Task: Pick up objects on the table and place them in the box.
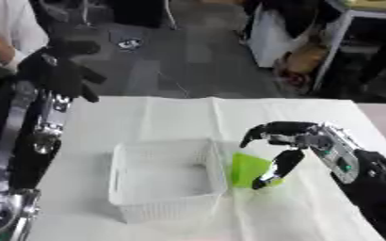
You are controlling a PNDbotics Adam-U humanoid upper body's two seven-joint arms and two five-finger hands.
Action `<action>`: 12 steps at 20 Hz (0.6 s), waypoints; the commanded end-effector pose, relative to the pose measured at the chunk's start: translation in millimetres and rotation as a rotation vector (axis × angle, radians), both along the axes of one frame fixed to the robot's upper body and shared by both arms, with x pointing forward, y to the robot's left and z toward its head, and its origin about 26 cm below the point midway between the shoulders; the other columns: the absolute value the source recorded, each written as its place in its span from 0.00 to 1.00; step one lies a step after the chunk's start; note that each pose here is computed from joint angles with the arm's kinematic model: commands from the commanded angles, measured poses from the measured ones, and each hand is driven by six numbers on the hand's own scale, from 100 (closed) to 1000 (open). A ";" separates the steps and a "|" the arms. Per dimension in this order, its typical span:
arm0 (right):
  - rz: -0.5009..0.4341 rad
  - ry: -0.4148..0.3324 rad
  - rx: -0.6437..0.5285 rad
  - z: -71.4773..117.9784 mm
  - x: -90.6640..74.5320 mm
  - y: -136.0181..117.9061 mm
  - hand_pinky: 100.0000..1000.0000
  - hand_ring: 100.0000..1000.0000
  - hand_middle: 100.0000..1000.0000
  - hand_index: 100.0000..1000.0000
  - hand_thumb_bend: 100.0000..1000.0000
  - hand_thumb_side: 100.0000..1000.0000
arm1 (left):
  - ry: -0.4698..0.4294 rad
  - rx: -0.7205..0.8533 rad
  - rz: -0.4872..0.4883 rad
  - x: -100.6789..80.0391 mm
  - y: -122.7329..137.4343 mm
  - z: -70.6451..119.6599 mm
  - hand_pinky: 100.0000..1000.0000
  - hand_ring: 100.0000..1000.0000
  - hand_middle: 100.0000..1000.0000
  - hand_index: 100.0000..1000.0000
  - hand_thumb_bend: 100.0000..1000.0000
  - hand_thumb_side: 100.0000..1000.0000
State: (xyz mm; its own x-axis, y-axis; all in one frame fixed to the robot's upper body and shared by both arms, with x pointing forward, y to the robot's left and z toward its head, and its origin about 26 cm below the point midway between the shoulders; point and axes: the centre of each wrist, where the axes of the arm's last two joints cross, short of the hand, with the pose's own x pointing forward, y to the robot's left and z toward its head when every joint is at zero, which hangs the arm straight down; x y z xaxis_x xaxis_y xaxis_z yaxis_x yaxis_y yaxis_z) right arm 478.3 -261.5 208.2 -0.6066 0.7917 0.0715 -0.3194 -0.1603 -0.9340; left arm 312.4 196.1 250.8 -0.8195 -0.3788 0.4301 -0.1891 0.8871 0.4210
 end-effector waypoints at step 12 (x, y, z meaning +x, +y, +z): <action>0.009 -0.023 -0.097 9.3 -6.5 -12.7 0.95 0.92 0.84 0.86 0.79 0.33 | -0.041 -0.001 -0.026 -3.4 -4.3 9.9 0.41 0.54 0.73 0.82 0.16 0.98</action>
